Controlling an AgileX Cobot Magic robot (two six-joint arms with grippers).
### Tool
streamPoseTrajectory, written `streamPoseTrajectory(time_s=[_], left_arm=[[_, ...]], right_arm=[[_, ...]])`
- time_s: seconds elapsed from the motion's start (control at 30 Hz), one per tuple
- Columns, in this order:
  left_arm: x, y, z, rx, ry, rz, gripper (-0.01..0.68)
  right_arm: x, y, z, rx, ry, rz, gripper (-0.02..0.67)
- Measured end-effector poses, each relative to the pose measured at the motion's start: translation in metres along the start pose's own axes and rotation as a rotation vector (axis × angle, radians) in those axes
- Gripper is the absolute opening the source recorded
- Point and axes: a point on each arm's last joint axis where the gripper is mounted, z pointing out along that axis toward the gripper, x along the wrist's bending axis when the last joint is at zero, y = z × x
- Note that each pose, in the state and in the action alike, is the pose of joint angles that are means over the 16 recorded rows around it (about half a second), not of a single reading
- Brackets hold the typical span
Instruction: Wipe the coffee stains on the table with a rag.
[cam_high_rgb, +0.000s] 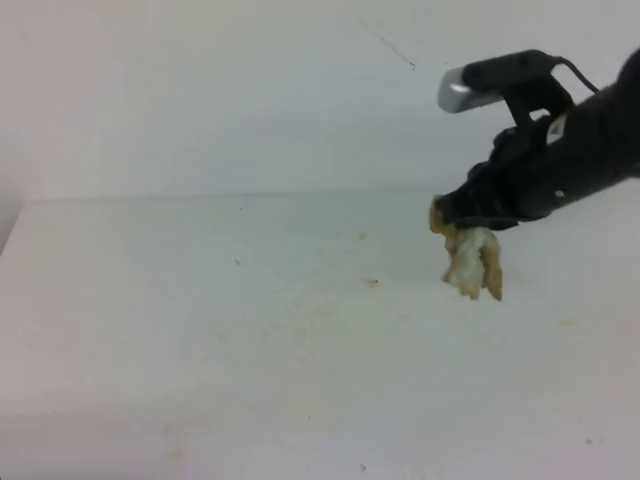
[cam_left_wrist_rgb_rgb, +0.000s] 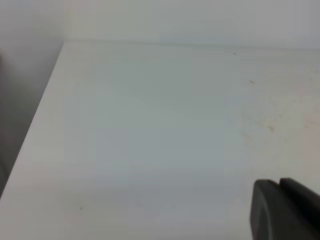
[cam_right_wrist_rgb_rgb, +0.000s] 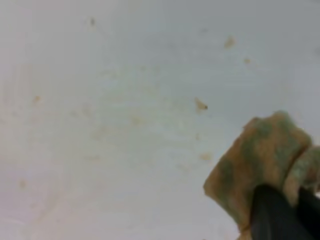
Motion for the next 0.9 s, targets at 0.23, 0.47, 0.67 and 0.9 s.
streamPoseTrajectory(time_s=[0.23,0.47,0.67,0.9], left_arm=[[0.0,0.0,0.0,0.002,0.0,0.0,-0.002],[0.0,0.0,0.0,0.002,0.0,0.0,-0.002],[0.0,0.0,0.0,0.002,0.0,0.0,-0.002],[0.0,0.0,0.0,0.001,0.0,0.0,-0.003]], right_arm=[[-0.01,-0.042,0.01,-0.012,-0.036,0.084,0.004],[-0.011,-0.066,0.021,-0.016,-0.048,0.119,0.098],[-0.011,-0.068,0.019,-0.049,-0.05,0.133,0.293],[-0.009,-0.057,-0.009,-0.14,-0.054,0.114,0.466]])
